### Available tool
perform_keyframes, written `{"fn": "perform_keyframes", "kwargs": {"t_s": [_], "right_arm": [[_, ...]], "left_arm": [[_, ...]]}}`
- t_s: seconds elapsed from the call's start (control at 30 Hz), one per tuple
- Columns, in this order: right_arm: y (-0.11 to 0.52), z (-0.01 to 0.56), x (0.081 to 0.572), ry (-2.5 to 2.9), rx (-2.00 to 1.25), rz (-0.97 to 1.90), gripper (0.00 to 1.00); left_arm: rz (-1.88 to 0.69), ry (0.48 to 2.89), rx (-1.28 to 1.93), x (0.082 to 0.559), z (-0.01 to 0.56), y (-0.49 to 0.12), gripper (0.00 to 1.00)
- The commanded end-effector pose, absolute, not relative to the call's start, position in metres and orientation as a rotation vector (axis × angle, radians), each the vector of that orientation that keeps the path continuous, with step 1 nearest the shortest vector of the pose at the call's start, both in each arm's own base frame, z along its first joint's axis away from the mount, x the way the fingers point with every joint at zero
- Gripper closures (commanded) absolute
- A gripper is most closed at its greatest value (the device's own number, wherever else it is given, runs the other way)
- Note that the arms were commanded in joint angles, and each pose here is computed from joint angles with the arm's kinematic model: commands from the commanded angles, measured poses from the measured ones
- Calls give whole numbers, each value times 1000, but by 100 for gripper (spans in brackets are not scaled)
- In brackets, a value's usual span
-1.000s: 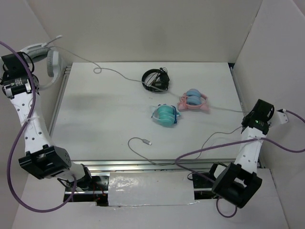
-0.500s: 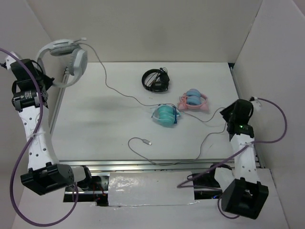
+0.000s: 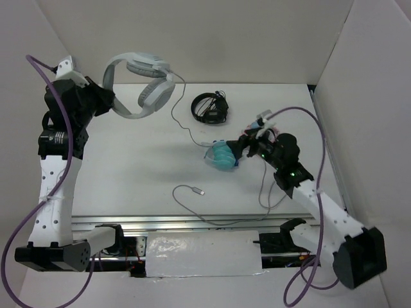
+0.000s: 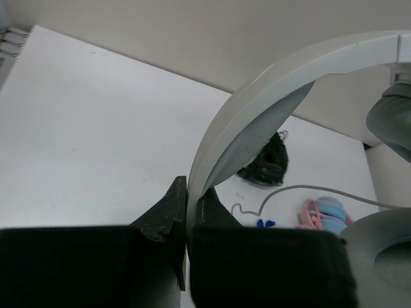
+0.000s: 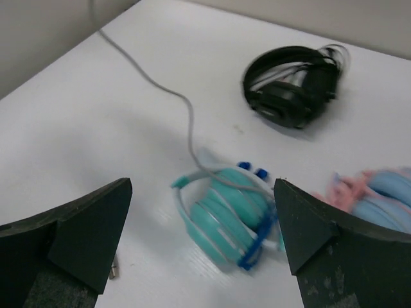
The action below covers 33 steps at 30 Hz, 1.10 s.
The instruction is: Wrap the headphones
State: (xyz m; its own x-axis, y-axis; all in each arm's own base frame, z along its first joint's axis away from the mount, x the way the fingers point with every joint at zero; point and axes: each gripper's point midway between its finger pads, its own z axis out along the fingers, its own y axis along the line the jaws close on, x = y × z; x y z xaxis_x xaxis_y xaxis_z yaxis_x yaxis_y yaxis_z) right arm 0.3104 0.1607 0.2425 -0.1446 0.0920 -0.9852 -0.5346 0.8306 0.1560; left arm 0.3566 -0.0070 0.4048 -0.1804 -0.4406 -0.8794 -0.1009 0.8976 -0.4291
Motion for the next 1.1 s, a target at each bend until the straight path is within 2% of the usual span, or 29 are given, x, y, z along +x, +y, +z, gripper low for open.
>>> {"fn": "perform_keyframes", "kwargs": {"t_s": [0.0,0.2,0.23,0.27,0.33,0.37,0.63,0.67,0.73,0.77,0.83,0.87,0.93,0.97,1.03,1.07], "right_arm": [[223,279,318,1464,-638,655,0],[291,257,363,1471,-746,626,0],[299,274,376,1438,-754,608,0],[306,244,390,1522,-787,589,0],[316,255,411,1529,-789,581,0],[325,234,416,1576,-812,600,0],[346,202,451,1708,-761,605,0],[347,195,450,1740,-767,615,4],[355,182,434,1802,-830,669,23],[357,177,425,1820,-847,687,52],[358,169,395,1855,-872,733,74],[349,144,378,1923,-857,726,85],[347,164,354,1884,-764,701,91],[343,141,327,1937,-766,685,93],[330,157,309,1923,-687,642,95],[325,147,296,1957,-673,624,97]], "left_arm": [[-465,1521,-253,349,486,-39,100],[-468,1446,-274,338,535,-44,100],[-469,1452,-275,340,537,-45,100],[-467,1450,-278,336,542,-44,100],[-473,1407,-264,329,564,-44,100],[-478,1394,-250,327,570,-46,100],[-461,1250,-240,309,642,-38,100],[-467,1229,-236,305,649,-38,100],[-441,1200,-281,307,655,-29,100],[-433,1197,-295,309,655,-26,100],[-421,1211,-326,321,648,-22,100],[-418,1246,-355,335,635,-20,100],[-366,1313,-456,362,601,-8,100],[-361,1333,-507,373,588,-4,100],[-297,1403,-614,396,549,9,100],[-296,1431,-664,408,531,11,100]]}}
